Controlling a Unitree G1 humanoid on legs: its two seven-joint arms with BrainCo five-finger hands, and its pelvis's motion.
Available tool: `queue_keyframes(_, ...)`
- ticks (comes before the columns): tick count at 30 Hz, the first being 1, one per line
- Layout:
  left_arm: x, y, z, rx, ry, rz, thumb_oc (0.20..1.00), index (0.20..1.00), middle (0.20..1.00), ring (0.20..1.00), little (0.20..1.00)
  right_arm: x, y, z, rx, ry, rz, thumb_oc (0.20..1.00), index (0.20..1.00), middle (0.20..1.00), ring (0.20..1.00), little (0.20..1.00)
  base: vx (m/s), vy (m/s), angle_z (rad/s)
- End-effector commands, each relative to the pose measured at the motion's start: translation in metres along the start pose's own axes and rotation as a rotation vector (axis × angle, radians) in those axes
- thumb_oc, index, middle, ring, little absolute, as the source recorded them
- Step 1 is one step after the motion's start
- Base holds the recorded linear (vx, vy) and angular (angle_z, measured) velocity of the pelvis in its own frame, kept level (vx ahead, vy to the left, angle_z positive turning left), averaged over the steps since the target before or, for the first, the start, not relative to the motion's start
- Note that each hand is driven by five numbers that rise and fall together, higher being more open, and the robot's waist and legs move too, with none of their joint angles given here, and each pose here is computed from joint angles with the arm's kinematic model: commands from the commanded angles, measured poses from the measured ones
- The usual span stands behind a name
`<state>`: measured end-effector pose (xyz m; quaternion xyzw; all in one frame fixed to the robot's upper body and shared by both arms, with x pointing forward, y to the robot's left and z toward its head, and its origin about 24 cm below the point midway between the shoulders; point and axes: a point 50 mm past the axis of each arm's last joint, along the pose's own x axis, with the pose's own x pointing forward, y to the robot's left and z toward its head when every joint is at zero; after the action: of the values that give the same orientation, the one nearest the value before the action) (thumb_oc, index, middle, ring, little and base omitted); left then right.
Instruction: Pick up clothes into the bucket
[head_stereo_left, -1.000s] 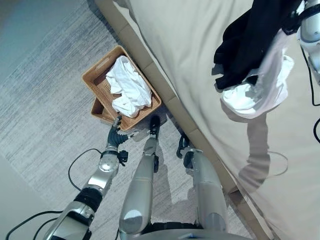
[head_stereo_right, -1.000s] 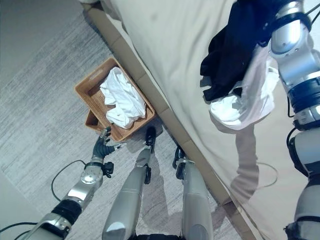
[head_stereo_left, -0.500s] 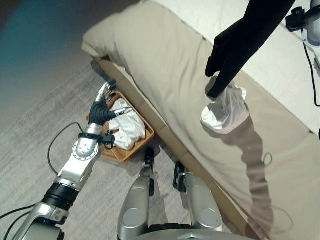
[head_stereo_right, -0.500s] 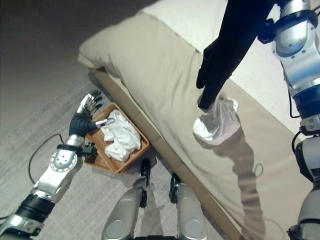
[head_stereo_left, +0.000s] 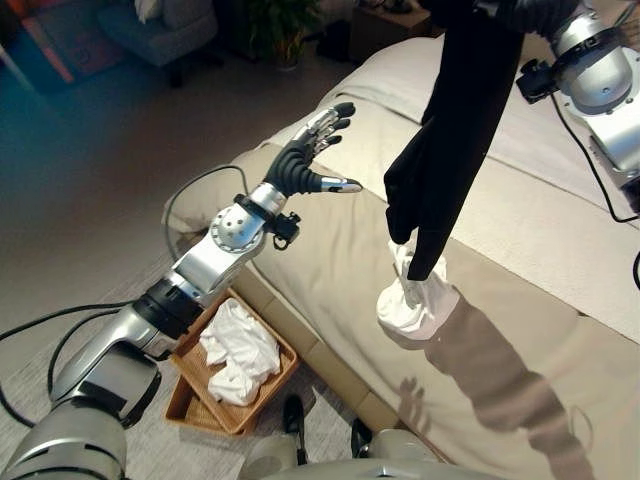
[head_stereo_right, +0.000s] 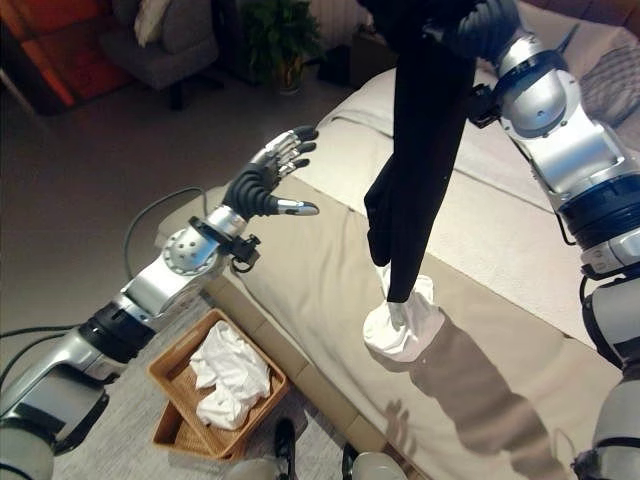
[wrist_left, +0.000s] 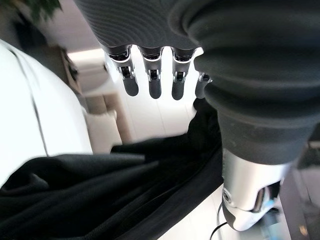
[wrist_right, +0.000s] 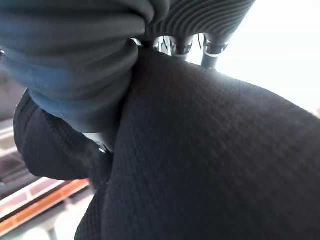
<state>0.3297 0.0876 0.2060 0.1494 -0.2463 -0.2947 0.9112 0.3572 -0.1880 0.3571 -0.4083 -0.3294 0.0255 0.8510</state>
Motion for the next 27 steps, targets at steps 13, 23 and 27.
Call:
queue_keyframes(13, 0.028, -0.034, -0.015, -0.166, 0.095, -0.129, 1.000, 1.000, 1.000, 1.000, 1.000, -0.006, 0.033, 0.056, 0.185, -0.256, 0.150, 0.200, 0.200, 0.200, 0.200, 0.200, 0.01, 0.000, -0.08)
queue_keyframes(23, 0.037, -0.056, -0.021, -0.183, 0.140, -0.185, 1.000, 1.000, 1.000, 1.000, 1.000, -0.016, 0.050, 0.075, 0.274, -0.350, 0.224, 0.200, 0.200, 0.200, 0.200, 0.200, 0.00, 0.000, 0.00)
queue_keyframes(27, 0.042, -0.062, -0.026, -0.195, 0.150, -0.137, 1.000, 1.000, 1.000, 1.000, 1.000, -0.026, 0.056, 0.081, 0.334, -0.394, 0.240, 0.200, 0.200, 0.200, 0.200, 0.200, 0.00, 0.000, 0.00)
